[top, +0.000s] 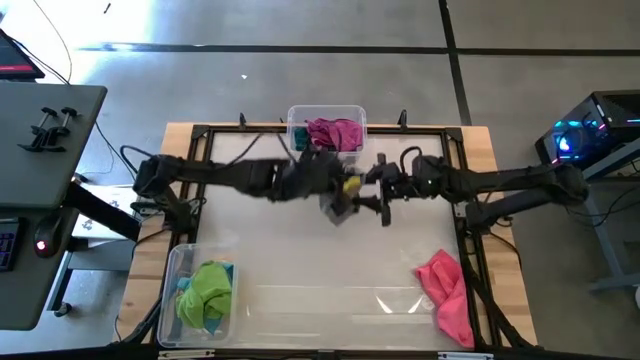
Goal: Sort towels by color in basket
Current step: Put the gray kitchen towel into the top transparent bin
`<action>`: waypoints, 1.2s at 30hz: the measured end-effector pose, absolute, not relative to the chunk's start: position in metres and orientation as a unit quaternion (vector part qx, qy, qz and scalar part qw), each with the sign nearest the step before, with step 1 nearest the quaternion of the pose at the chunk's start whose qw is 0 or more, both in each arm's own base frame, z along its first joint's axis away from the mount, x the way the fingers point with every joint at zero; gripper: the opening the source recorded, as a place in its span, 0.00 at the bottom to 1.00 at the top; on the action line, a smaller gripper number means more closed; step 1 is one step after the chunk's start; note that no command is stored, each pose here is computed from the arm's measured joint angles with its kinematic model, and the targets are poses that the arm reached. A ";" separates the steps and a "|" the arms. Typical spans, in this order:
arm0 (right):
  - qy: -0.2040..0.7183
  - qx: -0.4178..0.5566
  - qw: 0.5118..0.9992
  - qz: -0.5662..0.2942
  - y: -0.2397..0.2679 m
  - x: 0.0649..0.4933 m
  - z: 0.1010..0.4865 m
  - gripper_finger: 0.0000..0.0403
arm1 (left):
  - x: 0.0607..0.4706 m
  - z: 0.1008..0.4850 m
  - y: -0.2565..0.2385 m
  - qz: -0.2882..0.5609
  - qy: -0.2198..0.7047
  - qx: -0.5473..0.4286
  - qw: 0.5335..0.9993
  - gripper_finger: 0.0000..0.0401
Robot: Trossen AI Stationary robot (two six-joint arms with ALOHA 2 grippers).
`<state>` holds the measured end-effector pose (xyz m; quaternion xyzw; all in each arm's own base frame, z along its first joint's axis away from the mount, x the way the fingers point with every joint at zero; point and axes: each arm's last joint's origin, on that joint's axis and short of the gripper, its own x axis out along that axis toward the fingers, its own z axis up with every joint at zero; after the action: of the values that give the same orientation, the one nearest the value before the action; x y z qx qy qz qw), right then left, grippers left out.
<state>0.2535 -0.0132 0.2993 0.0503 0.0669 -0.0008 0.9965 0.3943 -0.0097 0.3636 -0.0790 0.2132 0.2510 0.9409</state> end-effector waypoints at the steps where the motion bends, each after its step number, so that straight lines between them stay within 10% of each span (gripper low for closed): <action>1: 0.066 0.042 0.997 -0.014 -0.020 0.253 0.299 0.54 | 0.396 0.365 -0.001 0.233 0.213 -0.077 0.946 0.10; 9: 0.049 0.043 0.992 -0.104 -0.064 0.247 0.305 0.29 | 0.388 0.380 0.065 0.086 0.202 -0.069 0.973 0.32; 16: 0.076 0.012 0.976 -0.203 -0.089 0.254 0.338 0.03 | 0.343 0.414 0.111 0.139 0.177 0.009 0.974 0.43; 28: 0.189 -0.014 0.923 -0.334 -0.172 0.324 0.345 0.03 | 0.276 0.434 0.157 0.289 0.244 0.081 0.922 0.45; 36: 0.344 0.076 0.885 -0.305 -0.247 0.349 0.283 0.07 | 0.263 0.424 0.168 0.311 0.292 0.037 0.904 0.45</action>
<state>0.3491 -0.2475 0.2830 0.0763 0.3438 -0.3053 0.8847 0.2631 0.1676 0.4240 0.0372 0.2916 0.3113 0.9037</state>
